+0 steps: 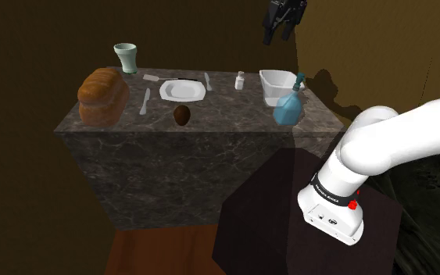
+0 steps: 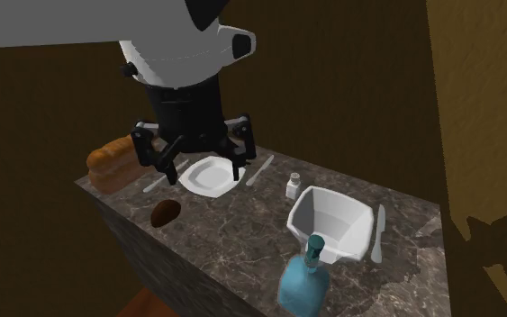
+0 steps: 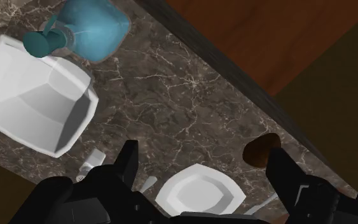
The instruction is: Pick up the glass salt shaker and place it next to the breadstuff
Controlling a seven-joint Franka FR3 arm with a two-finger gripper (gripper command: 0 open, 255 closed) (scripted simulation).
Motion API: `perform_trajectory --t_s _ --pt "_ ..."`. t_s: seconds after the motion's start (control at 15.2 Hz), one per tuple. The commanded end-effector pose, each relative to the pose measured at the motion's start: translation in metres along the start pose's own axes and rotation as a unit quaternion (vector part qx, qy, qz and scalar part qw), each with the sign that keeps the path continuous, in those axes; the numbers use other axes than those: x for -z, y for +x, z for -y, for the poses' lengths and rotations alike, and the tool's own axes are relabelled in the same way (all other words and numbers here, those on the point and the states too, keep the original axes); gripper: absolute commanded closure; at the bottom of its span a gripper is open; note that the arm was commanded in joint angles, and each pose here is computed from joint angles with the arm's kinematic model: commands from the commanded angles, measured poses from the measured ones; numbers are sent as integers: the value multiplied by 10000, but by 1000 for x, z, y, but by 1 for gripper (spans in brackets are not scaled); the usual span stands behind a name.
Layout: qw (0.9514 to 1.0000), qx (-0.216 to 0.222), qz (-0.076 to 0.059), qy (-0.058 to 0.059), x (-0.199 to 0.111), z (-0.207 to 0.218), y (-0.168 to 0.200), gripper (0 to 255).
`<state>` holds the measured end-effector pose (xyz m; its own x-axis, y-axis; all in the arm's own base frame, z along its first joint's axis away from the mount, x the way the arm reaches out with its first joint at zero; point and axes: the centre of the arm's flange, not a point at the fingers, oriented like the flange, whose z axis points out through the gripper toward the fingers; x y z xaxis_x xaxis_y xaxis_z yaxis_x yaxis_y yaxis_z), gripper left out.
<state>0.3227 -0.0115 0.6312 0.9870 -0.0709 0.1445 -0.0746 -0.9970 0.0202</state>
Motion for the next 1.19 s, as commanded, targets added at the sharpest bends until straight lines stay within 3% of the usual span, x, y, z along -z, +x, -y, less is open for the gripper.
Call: perform_trajectory --t_s 0.0,1.12 --pt "10000 0 0 0 0 0 0 0" --pt "9996 -298 14 -21 -142 -116 129 0"
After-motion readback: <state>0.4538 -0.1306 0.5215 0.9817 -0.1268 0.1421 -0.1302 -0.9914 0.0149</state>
